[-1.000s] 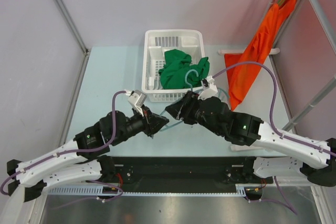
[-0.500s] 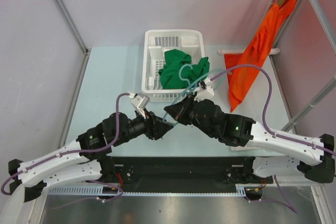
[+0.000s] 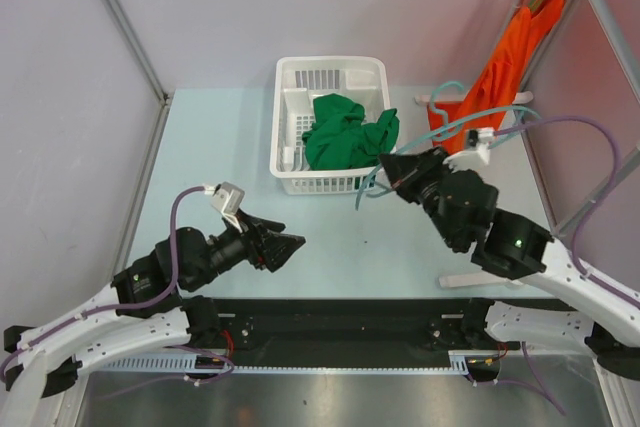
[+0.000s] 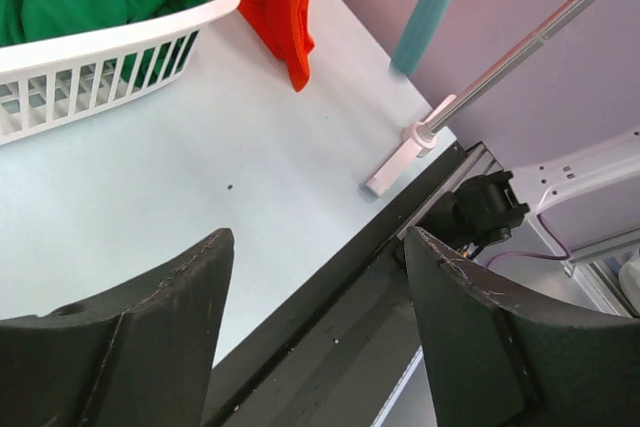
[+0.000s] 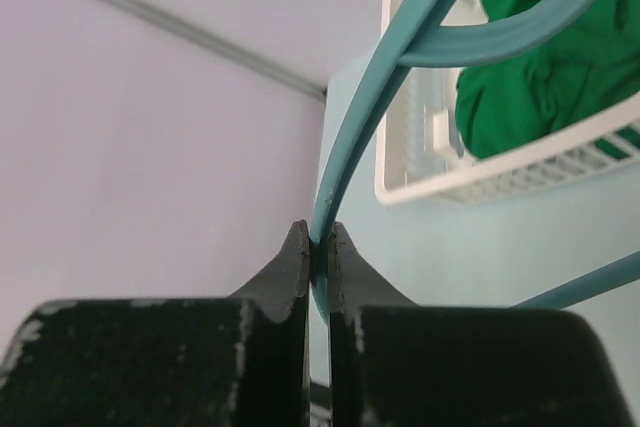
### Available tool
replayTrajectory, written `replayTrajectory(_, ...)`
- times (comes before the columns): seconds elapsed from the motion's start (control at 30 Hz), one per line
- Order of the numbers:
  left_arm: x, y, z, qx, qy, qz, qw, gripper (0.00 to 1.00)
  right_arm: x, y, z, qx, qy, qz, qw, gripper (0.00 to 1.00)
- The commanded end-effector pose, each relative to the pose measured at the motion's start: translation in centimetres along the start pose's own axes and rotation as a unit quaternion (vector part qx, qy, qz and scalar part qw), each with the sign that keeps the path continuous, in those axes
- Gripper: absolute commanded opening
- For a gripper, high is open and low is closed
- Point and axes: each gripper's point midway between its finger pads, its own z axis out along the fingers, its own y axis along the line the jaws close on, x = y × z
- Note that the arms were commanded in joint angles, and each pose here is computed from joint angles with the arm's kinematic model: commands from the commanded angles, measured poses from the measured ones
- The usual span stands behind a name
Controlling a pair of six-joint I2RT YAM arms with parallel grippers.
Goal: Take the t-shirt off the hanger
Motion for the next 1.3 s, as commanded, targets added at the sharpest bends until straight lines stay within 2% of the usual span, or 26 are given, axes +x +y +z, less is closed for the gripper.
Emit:
replayTrajectory(0.0,0.6,0.5,0.1,-0.009,0.007,-0.005,1.000,0.73,-7.8,2.0,-1.1,-0.027,-0.102,0.072,0.992,0.00)
replayTrajectory(0.27,0.9,-0.3,1.0,0.003,0.017,-0.007,1.000,0.73,-15.8,4.7,-3.6,-0.076,-0.247,0.146,0.955,0.00)
replayTrajectory(0.4,1.0,-0.5,1.0,0.007,0.025,-0.008,1.000,0.72,-18.1,5.3,-4.8,-0.091,-0.285,0.179,0.937,0.00)
replayTrajectory(0.6,1.3,-0.5,0.9,0.007,0.031,-0.011,0.999,0.72,-21.2,4.5,-6.6,-0.070,-0.340,0.224,0.910,0.00)
replayTrajectory(1.1,1.8,-1.1,1.5,0.019,0.043,-0.012,0.999,0.72,-25.0,2.5,-10.1,-0.039,-0.390,0.330,0.859,0.00)
replayTrajectory(1.27,1.9,-1.2,1.5,0.020,0.045,-0.012,0.999,0.72,-25.4,1.9,-10.8,-0.037,-0.396,0.344,0.851,0.00)
